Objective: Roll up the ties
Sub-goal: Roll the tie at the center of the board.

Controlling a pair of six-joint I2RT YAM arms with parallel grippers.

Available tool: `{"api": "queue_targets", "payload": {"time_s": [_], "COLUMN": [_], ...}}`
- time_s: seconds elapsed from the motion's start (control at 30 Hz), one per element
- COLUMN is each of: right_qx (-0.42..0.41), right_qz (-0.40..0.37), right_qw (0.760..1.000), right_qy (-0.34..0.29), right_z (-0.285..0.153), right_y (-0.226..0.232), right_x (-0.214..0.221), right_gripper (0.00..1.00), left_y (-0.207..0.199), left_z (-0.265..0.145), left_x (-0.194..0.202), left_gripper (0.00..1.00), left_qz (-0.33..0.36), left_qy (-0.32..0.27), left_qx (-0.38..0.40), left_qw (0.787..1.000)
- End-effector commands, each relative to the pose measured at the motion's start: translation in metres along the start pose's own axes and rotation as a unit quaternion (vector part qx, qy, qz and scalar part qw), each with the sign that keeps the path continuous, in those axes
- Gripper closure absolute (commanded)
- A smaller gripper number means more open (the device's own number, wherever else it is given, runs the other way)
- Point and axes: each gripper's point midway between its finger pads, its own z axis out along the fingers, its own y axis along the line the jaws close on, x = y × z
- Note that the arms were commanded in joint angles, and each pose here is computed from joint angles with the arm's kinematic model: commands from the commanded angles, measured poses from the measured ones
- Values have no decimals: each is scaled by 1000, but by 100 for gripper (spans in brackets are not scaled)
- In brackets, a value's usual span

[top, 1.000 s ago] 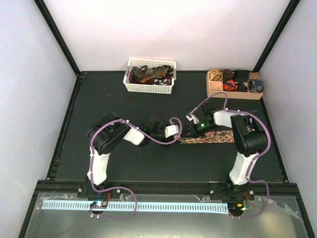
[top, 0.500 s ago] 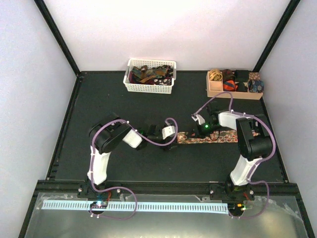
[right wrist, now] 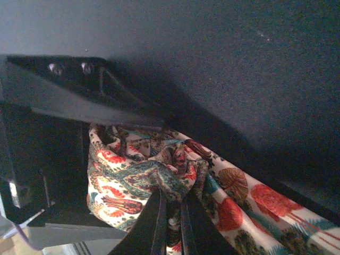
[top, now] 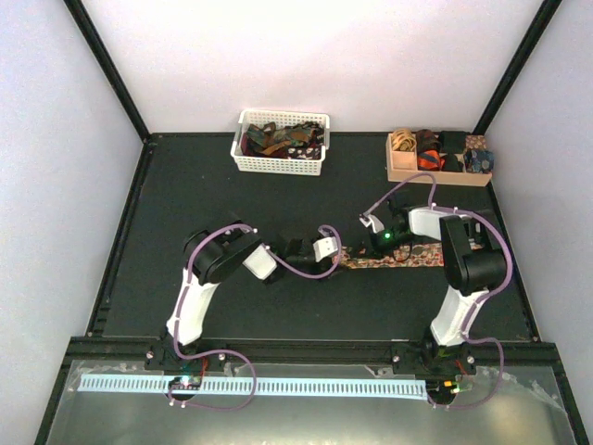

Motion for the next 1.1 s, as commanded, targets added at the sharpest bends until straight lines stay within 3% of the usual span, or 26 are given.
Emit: {"api": "queue_targets", "payload": {"time_s": [0.0, 0.13, 0.23, 0.47, 0.57, 0.63, 0.77, 1.0, 1.07], "right_qx": [36, -3, -30, -51, -43, -40, -36, -14, -2], "right_qz": [38, 37, 32, 8, 2, -3, -9, -3, -2], "right_qw": [998, 999, 999, 999, 999, 999, 999, 1000, 1000], "right_qy": [36, 19, 7, 2, 2, -2, -12, 9, 11], "right_z": [16, 21, 25, 11, 6, 4, -1, 8, 9], "right_y": [-29, -18, -4, 20, 22, 23, 26, 10, 4], "right_x": [18, 10, -2, -12, -8, -8, -12, -3, 1], "right_gripper": [99, 99, 98, 71, 67, 72, 97, 99, 99], "left_y": [-4, 2, 5, 0, -1, -1, -1, 1, 1], "left_z": [6, -4, -16, -36, -36, -35, -34, -33, -32], "left_x": [23, 36, 42, 55, 56, 55, 56, 51, 49], "left_gripper": [35, 53, 62, 67, 67, 67, 68, 62, 45], "left_qz": [4, -9, -18, -16, -15, -14, -12, -18, -25], "left_qy": [50, 95, 121, 149, 149, 148, 149, 141, 134], "left_qx": [0, -20, -33, -35, -32, -32, -30, -30, -30], "left_qw": [999, 995, 992, 988, 988, 988, 988, 989, 990]}}
